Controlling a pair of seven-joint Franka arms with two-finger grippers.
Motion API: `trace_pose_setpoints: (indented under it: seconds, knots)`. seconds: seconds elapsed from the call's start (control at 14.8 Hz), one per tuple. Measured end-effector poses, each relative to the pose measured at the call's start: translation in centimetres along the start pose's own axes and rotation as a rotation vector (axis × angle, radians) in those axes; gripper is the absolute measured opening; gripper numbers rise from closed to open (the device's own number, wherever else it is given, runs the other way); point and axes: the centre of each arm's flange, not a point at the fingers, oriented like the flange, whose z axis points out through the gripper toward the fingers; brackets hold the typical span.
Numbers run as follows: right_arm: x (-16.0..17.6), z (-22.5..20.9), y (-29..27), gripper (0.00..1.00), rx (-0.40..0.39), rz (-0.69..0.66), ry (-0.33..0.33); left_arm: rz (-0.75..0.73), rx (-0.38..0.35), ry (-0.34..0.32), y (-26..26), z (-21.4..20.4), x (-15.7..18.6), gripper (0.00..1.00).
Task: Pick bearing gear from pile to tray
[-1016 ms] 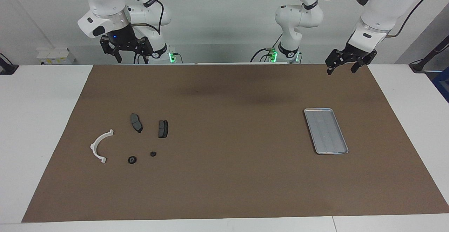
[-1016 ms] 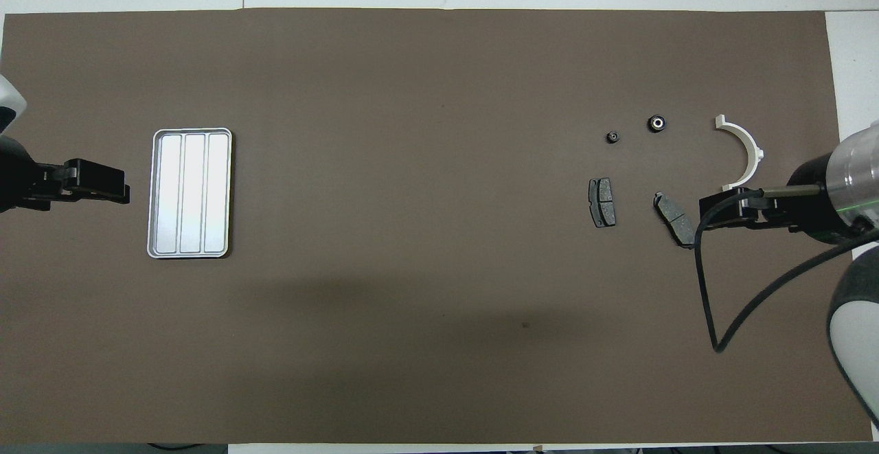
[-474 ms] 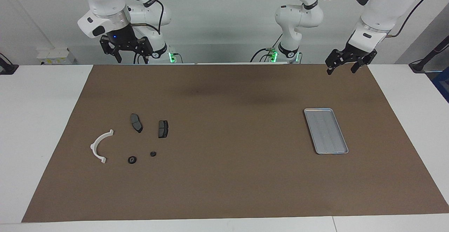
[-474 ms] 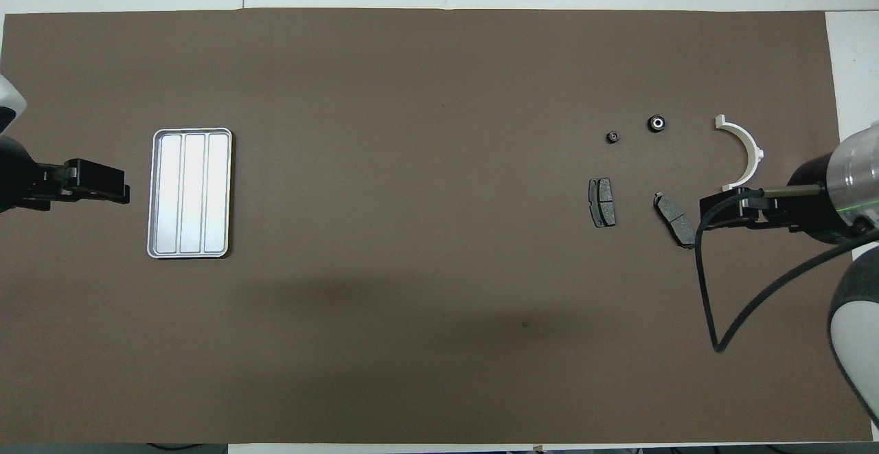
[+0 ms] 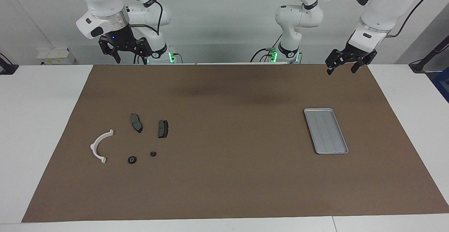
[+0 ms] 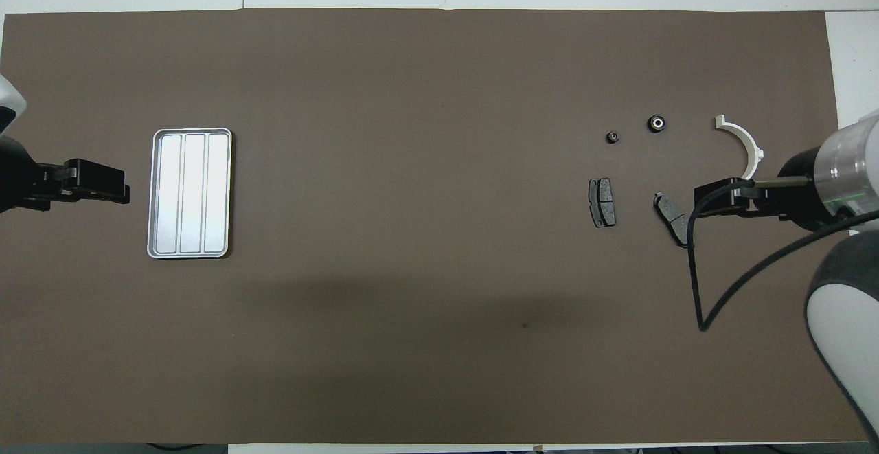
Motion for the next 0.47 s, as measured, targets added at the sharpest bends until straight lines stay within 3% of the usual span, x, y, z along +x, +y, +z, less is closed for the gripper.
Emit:
trace_pose_setpoints:
  seconds: [0.47]
  knots:
    - [7.6, 13.5, -0.8, 1.0, -0.013, 0.022, 0.038, 0.0, 0.0, 0.0, 0.0, 0.0, 0.0, 1.0]
